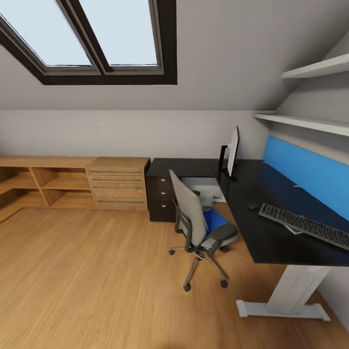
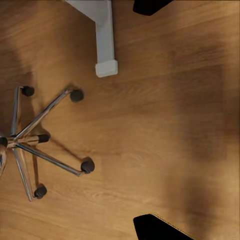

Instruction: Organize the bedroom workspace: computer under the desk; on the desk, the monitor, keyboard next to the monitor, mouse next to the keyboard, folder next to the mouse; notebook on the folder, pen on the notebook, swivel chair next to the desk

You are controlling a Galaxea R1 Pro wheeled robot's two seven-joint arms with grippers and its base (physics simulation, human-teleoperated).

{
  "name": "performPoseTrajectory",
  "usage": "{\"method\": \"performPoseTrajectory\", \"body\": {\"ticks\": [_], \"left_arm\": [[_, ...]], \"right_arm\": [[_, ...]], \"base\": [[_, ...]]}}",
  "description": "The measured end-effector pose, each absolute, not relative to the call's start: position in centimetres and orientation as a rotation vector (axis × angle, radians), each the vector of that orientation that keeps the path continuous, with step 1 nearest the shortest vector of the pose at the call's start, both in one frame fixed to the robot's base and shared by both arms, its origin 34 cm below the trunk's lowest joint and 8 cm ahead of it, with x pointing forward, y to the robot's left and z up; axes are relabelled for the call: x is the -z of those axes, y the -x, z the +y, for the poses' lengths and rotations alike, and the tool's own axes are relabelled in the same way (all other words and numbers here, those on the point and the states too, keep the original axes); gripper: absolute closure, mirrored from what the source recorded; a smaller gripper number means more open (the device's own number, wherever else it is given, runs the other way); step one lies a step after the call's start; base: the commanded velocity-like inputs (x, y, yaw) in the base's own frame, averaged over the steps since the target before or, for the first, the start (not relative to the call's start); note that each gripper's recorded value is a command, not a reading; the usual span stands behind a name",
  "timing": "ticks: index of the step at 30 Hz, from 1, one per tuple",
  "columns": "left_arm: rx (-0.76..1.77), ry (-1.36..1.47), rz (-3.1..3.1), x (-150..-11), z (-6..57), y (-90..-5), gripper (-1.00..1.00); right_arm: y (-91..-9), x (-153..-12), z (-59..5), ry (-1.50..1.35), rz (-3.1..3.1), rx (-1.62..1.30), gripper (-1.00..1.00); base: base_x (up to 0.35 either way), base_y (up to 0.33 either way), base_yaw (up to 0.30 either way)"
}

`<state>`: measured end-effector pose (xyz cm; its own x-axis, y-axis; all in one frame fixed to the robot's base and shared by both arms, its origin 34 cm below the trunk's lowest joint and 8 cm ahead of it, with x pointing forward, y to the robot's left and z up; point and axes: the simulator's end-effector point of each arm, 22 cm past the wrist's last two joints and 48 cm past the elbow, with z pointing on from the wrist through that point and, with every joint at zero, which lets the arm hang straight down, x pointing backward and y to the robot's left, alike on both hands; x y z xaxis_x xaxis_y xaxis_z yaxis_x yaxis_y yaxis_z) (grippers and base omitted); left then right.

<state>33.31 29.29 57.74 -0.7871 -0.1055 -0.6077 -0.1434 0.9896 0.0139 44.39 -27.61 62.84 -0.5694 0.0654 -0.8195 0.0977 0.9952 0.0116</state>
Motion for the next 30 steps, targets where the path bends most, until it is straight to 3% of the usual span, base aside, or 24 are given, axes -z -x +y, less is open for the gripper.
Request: {"method": "performPoseTrajectory", "body": {"ticks": [13, 19, 30], "left_arm": [[-0.078, 0.172, 2.484, -57.7, 29.3, -33.3, -1.0], [-0.079, 0.172, 2.484, -57.7, 29.4, -33.3, -1.0], [-0.079, 0.172, 2.483, -57.8, 29.4, -33.3, -1.0]], "right_arm": [[-44.4, -62.8, -27.1, -0.116, 2.179, 0.035, -1.0], [-44.3, -62.7, -27.1, -0.115, 2.183, 0.035, -1.0], [-43.1, -62.1, -27.0, -0.11, 2.209, 0.035, -1.0]], "base": [[0.24, 0.126, -0.239], [0.077, 0.004, -0.047], [0.3, 0.0, -0.002]]}}
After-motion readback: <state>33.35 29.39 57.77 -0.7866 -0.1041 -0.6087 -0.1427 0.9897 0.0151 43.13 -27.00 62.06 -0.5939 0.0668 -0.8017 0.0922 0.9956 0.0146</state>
